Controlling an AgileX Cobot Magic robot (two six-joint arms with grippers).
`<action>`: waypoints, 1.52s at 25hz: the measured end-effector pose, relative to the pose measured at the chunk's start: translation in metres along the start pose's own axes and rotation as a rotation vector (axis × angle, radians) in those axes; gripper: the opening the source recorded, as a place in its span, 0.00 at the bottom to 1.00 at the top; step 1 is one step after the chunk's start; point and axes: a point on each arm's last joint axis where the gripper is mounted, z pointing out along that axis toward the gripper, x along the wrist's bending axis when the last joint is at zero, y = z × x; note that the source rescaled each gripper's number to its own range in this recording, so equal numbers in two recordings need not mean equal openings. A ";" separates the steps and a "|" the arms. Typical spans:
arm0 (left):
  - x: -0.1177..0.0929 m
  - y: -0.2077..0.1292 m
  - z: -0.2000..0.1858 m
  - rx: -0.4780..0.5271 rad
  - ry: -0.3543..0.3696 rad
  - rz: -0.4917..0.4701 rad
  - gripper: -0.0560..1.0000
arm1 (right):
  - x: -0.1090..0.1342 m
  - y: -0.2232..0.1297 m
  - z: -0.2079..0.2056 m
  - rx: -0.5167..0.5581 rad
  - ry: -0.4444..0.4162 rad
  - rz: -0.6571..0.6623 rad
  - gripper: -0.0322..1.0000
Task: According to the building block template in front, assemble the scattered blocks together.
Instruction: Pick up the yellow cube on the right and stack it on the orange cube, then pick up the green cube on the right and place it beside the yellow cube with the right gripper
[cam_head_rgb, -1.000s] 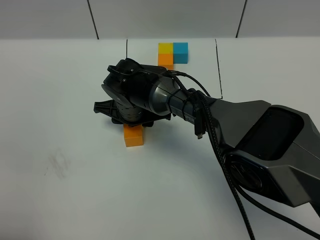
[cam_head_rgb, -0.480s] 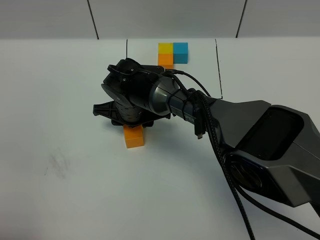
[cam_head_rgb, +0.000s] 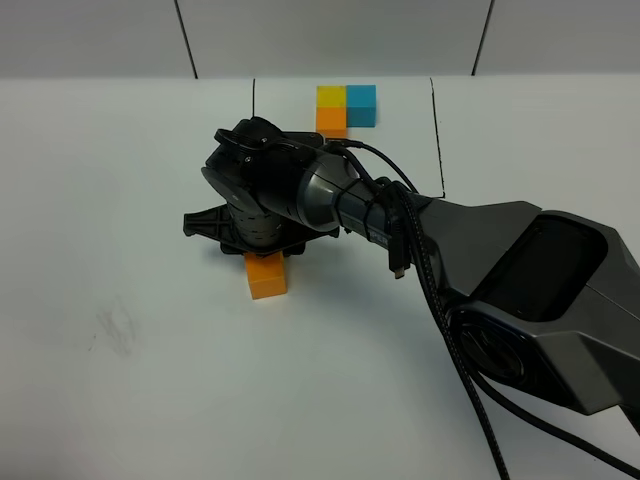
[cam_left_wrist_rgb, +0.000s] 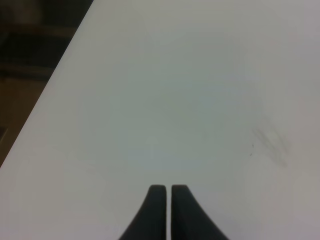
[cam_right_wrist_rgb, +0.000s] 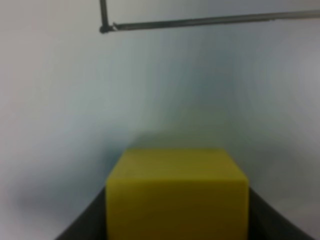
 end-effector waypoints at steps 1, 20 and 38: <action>0.000 0.000 0.000 0.000 0.000 0.000 0.06 | 0.000 0.000 0.000 0.000 0.001 -0.009 0.48; 0.000 0.000 0.000 0.000 0.000 0.000 0.06 | 0.003 -0.003 0.001 -0.008 0.003 -0.131 1.00; 0.000 0.000 0.000 0.000 0.000 0.000 0.06 | 0.021 0.040 -0.067 -0.195 0.052 -0.196 0.96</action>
